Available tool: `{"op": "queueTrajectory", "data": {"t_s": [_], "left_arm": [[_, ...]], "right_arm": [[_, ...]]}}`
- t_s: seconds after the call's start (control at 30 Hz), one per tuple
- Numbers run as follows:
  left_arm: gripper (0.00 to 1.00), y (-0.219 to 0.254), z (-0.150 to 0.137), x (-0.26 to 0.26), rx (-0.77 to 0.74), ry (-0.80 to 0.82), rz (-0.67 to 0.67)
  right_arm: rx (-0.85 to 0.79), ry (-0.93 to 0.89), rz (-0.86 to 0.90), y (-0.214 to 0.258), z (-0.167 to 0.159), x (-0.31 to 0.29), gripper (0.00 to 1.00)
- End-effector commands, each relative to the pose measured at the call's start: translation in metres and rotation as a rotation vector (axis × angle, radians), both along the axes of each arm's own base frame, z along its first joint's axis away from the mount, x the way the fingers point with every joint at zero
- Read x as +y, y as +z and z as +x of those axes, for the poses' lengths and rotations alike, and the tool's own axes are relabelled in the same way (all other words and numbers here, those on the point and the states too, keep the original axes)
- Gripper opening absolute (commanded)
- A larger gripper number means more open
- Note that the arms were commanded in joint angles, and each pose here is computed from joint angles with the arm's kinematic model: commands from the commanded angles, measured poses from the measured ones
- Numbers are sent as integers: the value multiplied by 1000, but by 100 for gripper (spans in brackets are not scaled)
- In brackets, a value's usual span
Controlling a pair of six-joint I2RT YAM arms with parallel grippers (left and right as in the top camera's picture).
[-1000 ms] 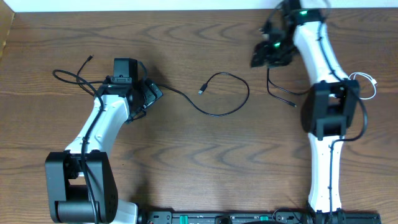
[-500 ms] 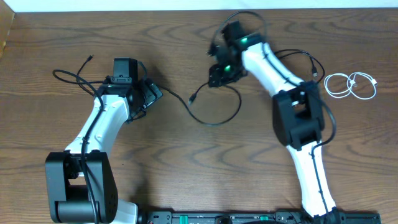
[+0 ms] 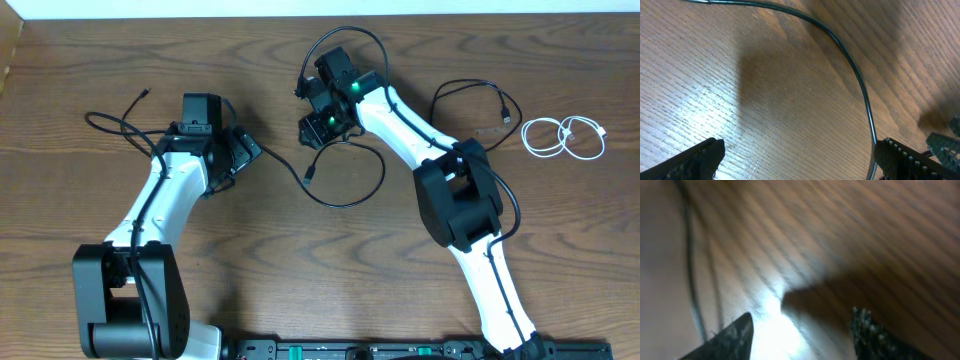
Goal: Untangle cables
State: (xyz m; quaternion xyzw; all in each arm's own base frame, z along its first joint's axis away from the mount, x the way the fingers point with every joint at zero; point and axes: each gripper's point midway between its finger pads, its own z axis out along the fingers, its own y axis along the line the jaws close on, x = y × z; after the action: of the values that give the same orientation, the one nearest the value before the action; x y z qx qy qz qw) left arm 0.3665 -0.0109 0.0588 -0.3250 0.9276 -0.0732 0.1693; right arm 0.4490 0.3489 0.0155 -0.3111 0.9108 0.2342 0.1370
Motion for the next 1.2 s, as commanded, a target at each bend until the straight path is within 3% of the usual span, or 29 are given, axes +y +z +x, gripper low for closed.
{"op": "queueTrajectory", "data": {"t_s": [0.0, 0.17, 0.4, 0.6, 0.8, 1.03, 1.17], "left_arm": [[100, 0, -2, 2, 3, 6, 5], [99, 0, -2, 2, 2, 8, 4], [100, 13, 26, 1, -123, 41, -14], [100, 13, 26, 2, -124, 43, -8], [99, 13, 23, 47, -119, 167, 76], [99, 12, 14, 74, -101, 303, -184], [100, 10, 2, 98, -81, 377, -237]], "right_arm": [[126, 77, 136, -12, -28, 23, 63], [141, 116, 132, -16, -46, 38, 64], [177, 180, 105, -27, -79, 59, 62], [140, 211, 40, -34, -95, 73, 54], [177, 194, 52, -34, -104, 81, 55], [303, 224, 130, -62, -120, 85, 58], [441, 261, 247, -73, -139, 91, 58]]}}
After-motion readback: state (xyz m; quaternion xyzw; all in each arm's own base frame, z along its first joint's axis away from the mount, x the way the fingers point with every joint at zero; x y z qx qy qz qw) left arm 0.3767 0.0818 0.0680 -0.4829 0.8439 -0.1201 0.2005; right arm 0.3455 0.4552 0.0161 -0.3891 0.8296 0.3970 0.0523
